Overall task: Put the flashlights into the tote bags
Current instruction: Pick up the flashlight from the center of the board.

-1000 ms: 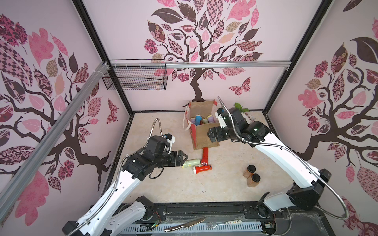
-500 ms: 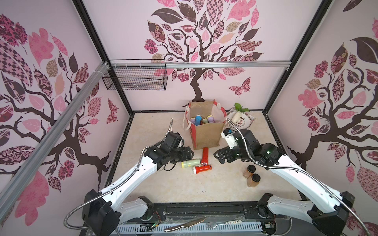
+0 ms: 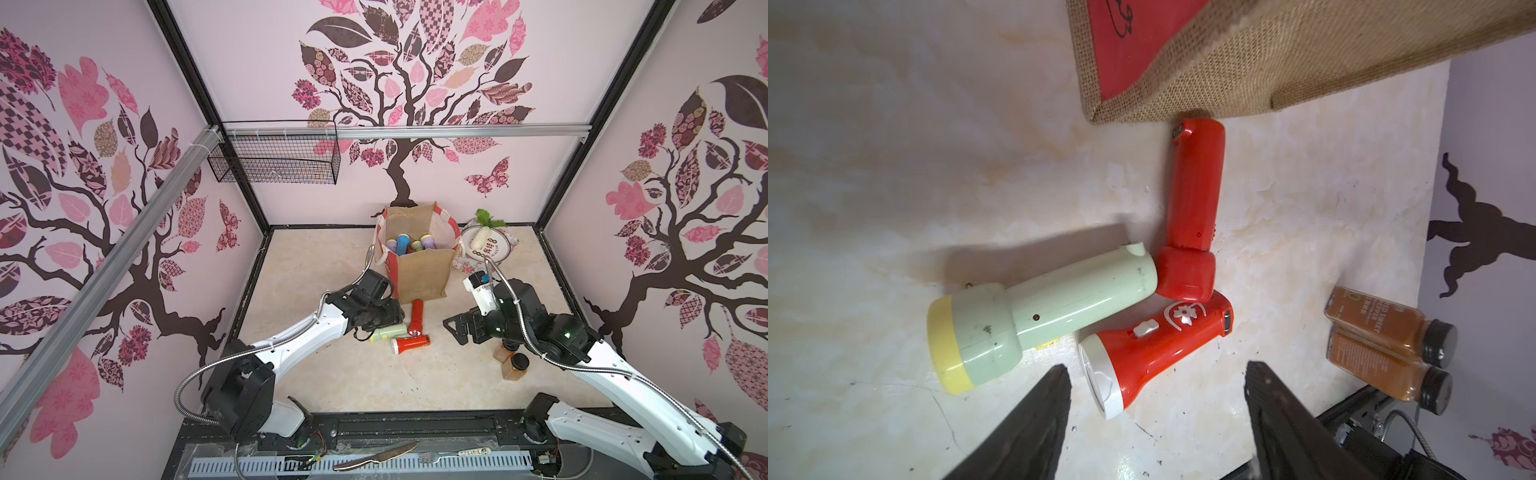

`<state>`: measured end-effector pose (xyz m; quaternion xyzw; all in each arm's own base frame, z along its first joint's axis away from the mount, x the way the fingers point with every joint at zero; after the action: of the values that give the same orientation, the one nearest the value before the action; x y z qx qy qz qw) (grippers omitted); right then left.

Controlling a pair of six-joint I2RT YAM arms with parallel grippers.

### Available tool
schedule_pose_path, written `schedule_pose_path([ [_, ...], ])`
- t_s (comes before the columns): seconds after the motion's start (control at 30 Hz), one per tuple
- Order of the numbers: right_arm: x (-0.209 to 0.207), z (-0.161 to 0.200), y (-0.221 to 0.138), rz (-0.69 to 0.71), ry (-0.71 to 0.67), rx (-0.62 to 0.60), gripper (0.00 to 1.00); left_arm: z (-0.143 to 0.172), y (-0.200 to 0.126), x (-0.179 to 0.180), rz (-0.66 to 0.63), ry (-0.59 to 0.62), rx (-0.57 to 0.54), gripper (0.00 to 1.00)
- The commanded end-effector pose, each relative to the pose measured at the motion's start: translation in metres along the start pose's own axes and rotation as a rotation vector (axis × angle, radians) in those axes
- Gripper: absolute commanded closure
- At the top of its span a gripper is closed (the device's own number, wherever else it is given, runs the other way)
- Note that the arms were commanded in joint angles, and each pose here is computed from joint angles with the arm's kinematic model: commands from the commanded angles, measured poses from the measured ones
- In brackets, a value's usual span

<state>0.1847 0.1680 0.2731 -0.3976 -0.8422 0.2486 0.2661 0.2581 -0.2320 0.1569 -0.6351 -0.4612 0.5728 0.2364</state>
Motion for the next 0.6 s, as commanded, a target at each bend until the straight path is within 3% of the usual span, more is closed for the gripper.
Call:
schedule_pose_path([
  [0.0, -0.007, -0.002, -0.005, 0.032, 0.014, -0.04, 0.0, -0.014, 0.003, -0.021, 0.057, 0.003, -0.057, 0.33],
  [0.57, -0.019, 0.012, -0.014, 0.071, 0.028, -0.05, 0.0, -0.023, 0.054, -0.04, -0.029, 0.086, -0.122, 0.41],
])
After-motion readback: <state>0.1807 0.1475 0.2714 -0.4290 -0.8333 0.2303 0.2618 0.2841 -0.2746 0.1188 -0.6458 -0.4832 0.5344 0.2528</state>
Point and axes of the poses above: each gripper's point midway between its finger pads, its own y axis out along the fingers, its own x axis along the line the jaws close on, z = x × y, the point moved 5 cm from there along -y, back along the fingers, and after that the axes turned 6 degrees about -y, right-handed, at the moved point
